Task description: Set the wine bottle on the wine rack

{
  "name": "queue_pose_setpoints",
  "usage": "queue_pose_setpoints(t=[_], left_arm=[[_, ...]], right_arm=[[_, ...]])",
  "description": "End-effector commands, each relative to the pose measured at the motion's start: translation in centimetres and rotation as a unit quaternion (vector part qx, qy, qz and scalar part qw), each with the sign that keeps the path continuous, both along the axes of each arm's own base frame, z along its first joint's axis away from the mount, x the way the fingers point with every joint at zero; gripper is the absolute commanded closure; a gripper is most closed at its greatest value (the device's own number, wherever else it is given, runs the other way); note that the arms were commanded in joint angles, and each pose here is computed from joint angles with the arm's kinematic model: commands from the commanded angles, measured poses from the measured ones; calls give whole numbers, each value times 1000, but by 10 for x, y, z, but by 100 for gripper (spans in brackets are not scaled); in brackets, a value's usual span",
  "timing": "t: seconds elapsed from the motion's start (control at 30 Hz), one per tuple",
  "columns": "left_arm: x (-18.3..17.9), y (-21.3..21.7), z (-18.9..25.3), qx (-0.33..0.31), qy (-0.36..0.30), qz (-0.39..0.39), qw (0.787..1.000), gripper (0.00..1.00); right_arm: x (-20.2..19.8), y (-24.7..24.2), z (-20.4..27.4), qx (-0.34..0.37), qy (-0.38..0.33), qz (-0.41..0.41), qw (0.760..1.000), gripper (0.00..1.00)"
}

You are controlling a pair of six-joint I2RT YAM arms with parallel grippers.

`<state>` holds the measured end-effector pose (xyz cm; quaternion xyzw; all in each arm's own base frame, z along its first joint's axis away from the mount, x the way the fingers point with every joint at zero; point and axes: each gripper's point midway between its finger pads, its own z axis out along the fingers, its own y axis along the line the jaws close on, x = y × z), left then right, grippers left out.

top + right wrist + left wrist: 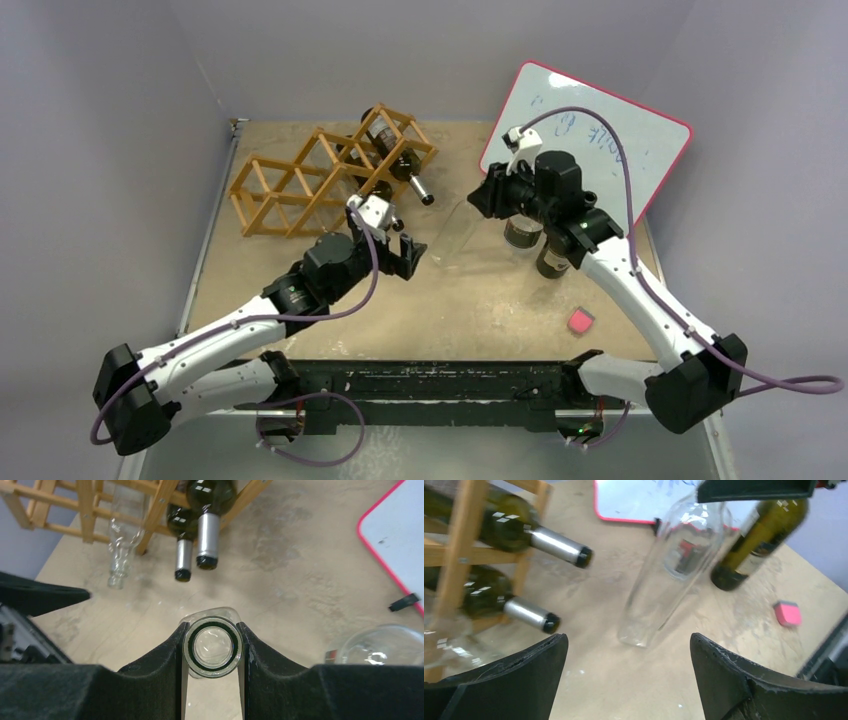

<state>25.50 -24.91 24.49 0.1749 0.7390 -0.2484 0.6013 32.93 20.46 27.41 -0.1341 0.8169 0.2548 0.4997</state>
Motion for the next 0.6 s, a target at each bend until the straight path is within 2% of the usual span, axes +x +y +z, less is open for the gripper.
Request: queue_pose_setpoints(t=[0.0, 0.3, 0.43, 0.57], left_arm=[[-19, -39, -9, -18, -14, -118, 993, 10], [-12, -65, -47, 1, 13, -144, 989, 14], [-17, -77, -52, -13, 3, -174, 985, 14], [-13, -82, -64, 10, -1, -178, 984, 14]], right_arm=[[-22, 21, 36, 80, -37, 62, 994, 100], [-44, 24, 24, 125, -11, 74, 989, 100], [-47, 25, 19, 140, -4, 71, 988, 100], [-46, 25, 24, 154, -2, 65, 986, 100]])
